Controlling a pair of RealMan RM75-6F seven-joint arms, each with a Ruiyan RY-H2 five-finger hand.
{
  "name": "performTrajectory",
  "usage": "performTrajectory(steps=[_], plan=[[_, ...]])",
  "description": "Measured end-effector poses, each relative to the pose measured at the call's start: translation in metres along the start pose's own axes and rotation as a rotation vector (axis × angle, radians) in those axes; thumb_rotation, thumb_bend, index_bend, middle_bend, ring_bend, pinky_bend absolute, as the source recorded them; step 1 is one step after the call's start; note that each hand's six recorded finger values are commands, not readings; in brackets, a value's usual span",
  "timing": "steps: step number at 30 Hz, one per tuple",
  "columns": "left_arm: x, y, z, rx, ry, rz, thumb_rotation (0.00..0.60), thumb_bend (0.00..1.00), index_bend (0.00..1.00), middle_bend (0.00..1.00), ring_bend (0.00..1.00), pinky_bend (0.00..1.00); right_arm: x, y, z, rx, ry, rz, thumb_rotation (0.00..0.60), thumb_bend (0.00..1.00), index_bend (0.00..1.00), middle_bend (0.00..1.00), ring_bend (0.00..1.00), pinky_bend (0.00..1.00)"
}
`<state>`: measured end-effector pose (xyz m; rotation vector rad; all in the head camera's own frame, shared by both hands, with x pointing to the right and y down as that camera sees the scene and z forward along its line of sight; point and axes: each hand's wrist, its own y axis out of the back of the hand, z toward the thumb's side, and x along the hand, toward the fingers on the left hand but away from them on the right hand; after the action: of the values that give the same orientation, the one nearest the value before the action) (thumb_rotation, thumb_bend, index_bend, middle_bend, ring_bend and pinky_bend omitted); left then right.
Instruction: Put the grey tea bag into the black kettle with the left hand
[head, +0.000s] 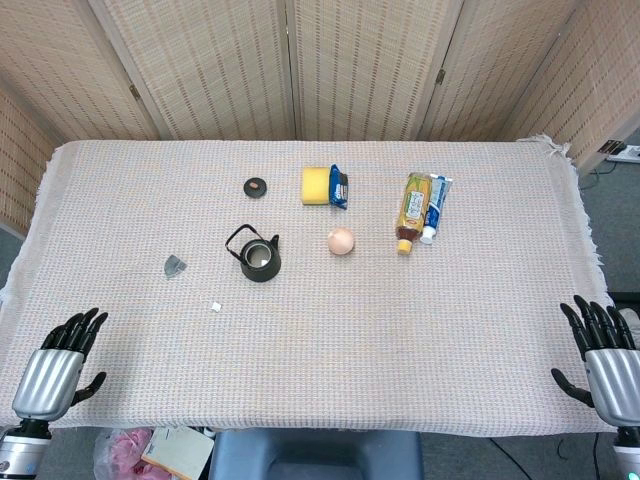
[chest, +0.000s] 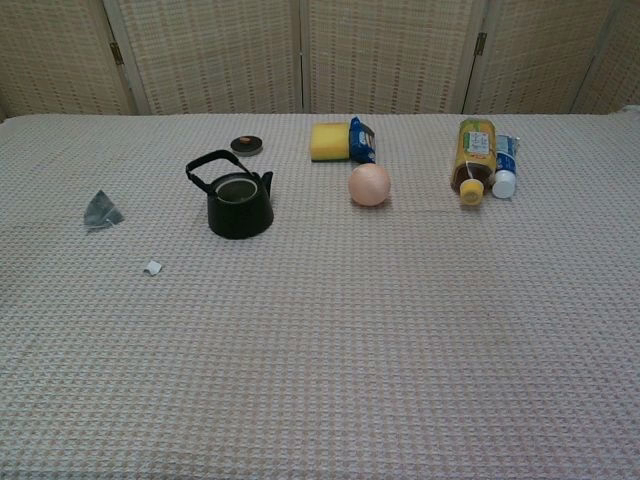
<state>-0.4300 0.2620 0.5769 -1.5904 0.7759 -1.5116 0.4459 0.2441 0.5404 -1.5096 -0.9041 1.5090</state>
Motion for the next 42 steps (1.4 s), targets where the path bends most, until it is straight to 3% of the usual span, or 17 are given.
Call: performTrajectory(steps=[11, 13, 15, 16, 17, 18, 20, 27, 34, 42], plan=[[0.003, -0.002, 0.015, 0.006, -0.06, -0.02, 0.6, 0.3, 0.01, 0.11, 0.12, 0.26, -0.001, 0.001, 0.003, -0.011, 0.013, -0.001, 0.6, 0.14, 0.0, 0.0, 0.0, 0.0], [0.011, -0.001, 0.023, 0.01, -0.097, -0.035, 0.6, 0.3, 0.04, 0.35, 0.26, 0.43, -0.001, 0.003, 0.005, -0.014, 0.021, -0.007, 0.6, 0.14, 0.0, 0.0, 0.0, 0.0], [0.023, 0.002, 0.035, 0.016, -0.146, -0.041, 0.6, 0.3, 0.12, 0.83, 0.65, 0.8, -0.001, 0.004, 0.007, -0.016, 0.032, -0.012, 0.6, 0.14, 0.0, 0.0, 0.0, 0.0], [0.03, 0.005, 0.041, 0.017, -0.172, -0.037, 0.6, 0.3, 0.18, 0.95, 0.81, 0.92, -0.001, 0.005, 0.008, -0.017, 0.038, -0.014, 0.6, 0.14, 0.0, 0.0, 0.0, 0.0], [0.037, 0.008, 0.048, 0.015, -0.199, -0.028, 0.6, 0.3, 0.26, 1.0, 0.93, 0.99, -0.002, 0.004, 0.009, -0.017, 0.041, -0.013, 0.6, 0.14, 0.0, 0.0, 0.0, 0.0], [0.046, 0.011, 0.057, 0.003, -0.232, -0.016, 0.6, 0.3, 0.33, 1.0, 0.98, 1.0, -0.002, 0.004, 0.009, -0.017, 0.043, -0.01, 0.6, 0.14, 0.0, 0.0, 0.0, 0.0], [0.055, 0.011, 0.067, -0.023, -0.264, -0.019, 0.6, 0.3, 0.37, 1.0, 1.0, 1.0, -0.004, 0.003, 0.009, -0.017, 0.046, -0.004, 0.6, 0.14, 0.0, 0.0, 0.0, 0.0], [0.094, -0.009, 0.106, -0.028, -0.347, -0.139, 0.6, 0.3, 0.46, 1.0, 1.0, 1.0, -0.007, 0.004, 0.01, -0.022, 0.048, 0.0, 0.6, 0.14, 0.0, 0.0, 0.0, 0.0], [0.132, -0.019, 0.143, -0.033, -0.374, -0.198, 0.6, 0.3, 0.49, 1.0, 1.0, 1.0, -0.011, 0.002, 0.007, -0.023, 0.038, 0.012, 0.6, 0.14, 0.0, 0.0, 0.0, 0.0], [0.166, -0.025, 0.16, -0.02, -0.381, -0.235, 0.6, 0.31, 0.49, 1.0, 1.0, 1.0, -0.015, 0.003, 0.0, -0.03, 0.009, 0.014, 0.6, 0.14, 0.0, 0.0, 0.0, 0.0]])
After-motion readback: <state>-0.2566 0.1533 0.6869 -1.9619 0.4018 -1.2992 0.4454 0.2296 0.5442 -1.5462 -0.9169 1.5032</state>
